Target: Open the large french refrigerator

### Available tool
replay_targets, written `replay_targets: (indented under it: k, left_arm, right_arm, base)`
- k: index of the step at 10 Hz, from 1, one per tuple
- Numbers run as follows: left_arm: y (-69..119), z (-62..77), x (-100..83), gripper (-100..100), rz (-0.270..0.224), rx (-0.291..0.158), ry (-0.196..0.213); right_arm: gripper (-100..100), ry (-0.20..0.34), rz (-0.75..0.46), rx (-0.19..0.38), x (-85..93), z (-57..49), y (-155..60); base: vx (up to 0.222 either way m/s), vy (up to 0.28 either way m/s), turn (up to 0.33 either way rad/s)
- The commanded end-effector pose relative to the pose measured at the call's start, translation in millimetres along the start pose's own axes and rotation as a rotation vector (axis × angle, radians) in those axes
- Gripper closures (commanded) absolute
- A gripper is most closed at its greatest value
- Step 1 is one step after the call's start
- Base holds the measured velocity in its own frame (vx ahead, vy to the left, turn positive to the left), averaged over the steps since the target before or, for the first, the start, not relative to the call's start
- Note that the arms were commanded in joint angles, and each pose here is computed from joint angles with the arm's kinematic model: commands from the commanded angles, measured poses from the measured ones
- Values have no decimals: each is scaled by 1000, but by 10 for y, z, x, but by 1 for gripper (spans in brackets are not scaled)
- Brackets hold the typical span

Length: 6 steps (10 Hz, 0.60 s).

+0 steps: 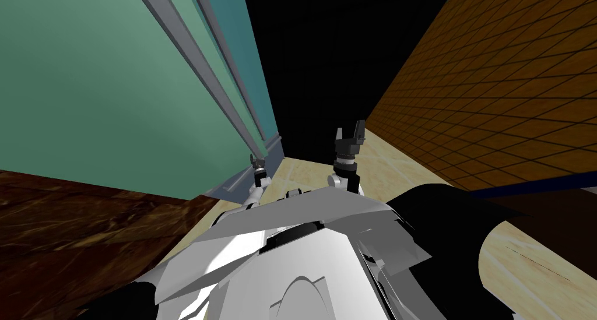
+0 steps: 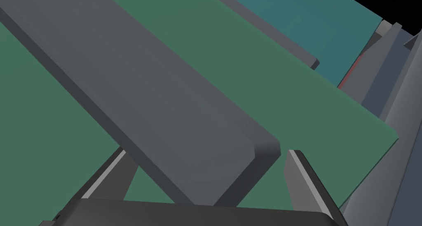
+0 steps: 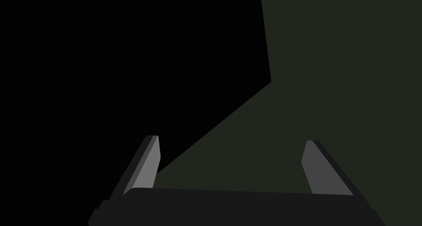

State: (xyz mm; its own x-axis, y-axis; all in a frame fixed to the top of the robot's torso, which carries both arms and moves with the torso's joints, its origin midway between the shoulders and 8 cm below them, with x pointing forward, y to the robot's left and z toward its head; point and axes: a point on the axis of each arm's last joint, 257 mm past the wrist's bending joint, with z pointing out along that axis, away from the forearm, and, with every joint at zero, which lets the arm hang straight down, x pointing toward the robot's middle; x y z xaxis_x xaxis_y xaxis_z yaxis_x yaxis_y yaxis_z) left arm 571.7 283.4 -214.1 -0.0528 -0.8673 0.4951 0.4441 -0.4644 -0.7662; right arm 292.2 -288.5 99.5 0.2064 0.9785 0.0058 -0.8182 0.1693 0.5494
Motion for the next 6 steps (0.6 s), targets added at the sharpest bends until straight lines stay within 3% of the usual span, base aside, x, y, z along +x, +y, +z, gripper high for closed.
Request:
replay_targets:
  k: [1, 2, 3, 6]
  left_arm:
    - [-21, 101, 40, -100, 1, -3, 2]
    - [-5, 87, 33, -100, 0, -4, 0]
    - [4, -50, -15, 100, 0, -1, -1]
    - [-7, -41, -3, 100, -1, 2, 0]
  right_arm:
    - [0, 0, 0, 0, 0, 0, 0]
    - [0, 0, 0, 0, 0, 0, 0]
    - [0, 0, 0, 0, 0, 0, 0]
    - [0, 0, 0, 0, 0, 0, 0]
  base:
    - [13, 4, 1]
    - [7, 4, 0]
    - [-6, 4, -24]
    - [-15, -1, -9]
